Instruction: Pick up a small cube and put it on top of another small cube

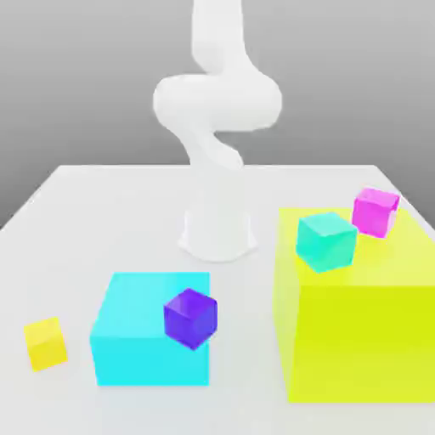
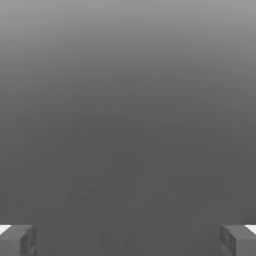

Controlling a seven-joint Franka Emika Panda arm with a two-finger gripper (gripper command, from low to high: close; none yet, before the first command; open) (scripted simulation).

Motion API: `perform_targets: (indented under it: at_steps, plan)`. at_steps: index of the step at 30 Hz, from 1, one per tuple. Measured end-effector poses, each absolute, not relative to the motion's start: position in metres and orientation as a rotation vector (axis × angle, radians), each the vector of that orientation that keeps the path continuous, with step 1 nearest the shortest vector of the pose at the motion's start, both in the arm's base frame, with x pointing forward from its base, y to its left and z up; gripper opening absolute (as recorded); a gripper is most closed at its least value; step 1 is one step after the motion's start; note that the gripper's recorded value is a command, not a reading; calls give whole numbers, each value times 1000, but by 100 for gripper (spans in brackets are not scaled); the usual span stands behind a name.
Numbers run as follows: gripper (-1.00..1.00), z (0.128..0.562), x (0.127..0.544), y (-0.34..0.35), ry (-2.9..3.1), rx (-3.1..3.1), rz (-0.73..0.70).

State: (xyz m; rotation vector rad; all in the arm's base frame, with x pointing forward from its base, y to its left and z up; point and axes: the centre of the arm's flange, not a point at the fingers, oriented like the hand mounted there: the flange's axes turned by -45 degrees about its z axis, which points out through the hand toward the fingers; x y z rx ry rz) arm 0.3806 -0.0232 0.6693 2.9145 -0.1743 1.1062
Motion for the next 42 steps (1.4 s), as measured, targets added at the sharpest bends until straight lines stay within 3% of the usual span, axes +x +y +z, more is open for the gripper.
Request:
perform_targets:
  at_steps: [5,11,16,23,29,30,37,42]
  plan:
    - [0,575,430,-84,-488,2921,865]
    - [0,456,446,-163,-850,2890,589]
    - [0,355,427,-222,-1149,2834,364]
    - [0,221,359,-278,-1576,2703,53]
    - [0,143,347,-281,-1639,2680,1]
    - [-100,136,347,-281,-1640,2680,1]
    - [-100,137,347,-281,-1640,2679,2]
    - [-100,188,347,-281,-1640,2680,2]
